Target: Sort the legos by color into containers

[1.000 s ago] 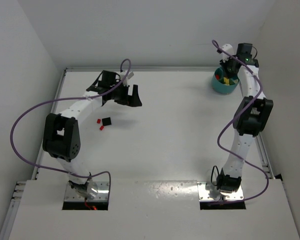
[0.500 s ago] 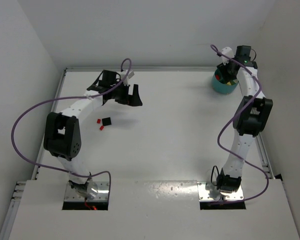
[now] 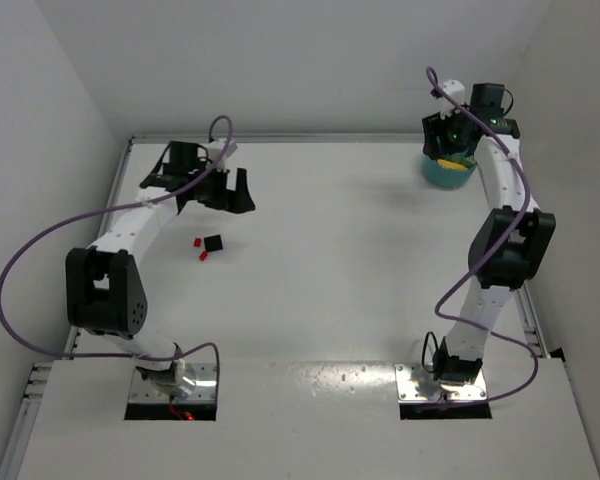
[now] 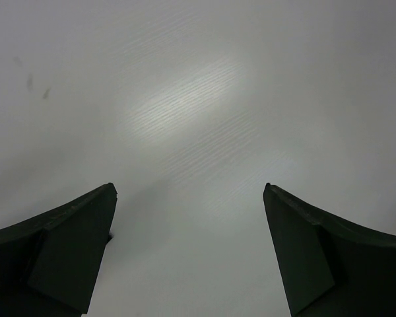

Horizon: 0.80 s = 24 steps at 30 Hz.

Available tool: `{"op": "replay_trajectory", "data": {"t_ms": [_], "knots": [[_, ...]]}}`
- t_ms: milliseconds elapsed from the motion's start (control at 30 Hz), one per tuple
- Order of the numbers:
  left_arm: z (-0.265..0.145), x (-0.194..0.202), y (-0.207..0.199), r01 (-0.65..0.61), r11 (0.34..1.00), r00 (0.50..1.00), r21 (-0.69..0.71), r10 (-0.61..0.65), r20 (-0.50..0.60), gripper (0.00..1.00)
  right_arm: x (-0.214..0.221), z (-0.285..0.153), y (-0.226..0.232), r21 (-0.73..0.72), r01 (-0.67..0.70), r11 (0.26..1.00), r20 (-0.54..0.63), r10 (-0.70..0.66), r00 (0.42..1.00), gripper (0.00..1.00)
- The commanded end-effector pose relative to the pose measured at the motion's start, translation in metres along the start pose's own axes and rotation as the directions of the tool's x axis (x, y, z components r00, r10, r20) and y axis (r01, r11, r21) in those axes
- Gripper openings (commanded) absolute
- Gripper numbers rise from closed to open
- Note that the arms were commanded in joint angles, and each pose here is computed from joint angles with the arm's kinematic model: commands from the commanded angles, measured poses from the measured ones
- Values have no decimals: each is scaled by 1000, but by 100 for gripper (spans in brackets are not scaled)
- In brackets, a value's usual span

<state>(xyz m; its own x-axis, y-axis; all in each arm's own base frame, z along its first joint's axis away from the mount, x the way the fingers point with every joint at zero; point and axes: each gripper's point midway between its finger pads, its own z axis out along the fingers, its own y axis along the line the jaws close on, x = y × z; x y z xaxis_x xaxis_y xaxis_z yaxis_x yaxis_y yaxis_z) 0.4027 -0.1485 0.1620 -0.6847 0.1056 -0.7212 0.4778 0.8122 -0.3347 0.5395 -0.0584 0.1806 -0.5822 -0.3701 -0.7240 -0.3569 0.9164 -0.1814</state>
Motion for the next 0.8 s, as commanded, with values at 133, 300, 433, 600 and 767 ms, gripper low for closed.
{"op": "replay_trajectory", "data": {"t_ms": [133, 300, 433, 600, 767], "knots": [[-75, 45, 54, -117, 972, 988, -202, 94, -121, 93, -45, -46, 116, -377, -80, 923, 103, 128, 986, 65], [-105, 84, 69, -206, 927, 961, -313, 132, -243, 69, -28, -43, 162, -458, -88, 885, 57, 128, 990, 65], [-117, 105, 85, -194, 892, 953, -410, 71, -296, 56, -23, -44, 187, -508, -76, 858, 42, 113, 993, 65], [-108, 108, 93, -97, 890, 959, -446, -36, -280, 49, -13, -42, 203, -544, -93, 834, 11, 118, 993, 64], [-88, 104, 108, -46, 876, 958, -480, -98, -271, 47, -16, -42, 206, -548, -81, 832, 21, 111, 994, 64]]}}
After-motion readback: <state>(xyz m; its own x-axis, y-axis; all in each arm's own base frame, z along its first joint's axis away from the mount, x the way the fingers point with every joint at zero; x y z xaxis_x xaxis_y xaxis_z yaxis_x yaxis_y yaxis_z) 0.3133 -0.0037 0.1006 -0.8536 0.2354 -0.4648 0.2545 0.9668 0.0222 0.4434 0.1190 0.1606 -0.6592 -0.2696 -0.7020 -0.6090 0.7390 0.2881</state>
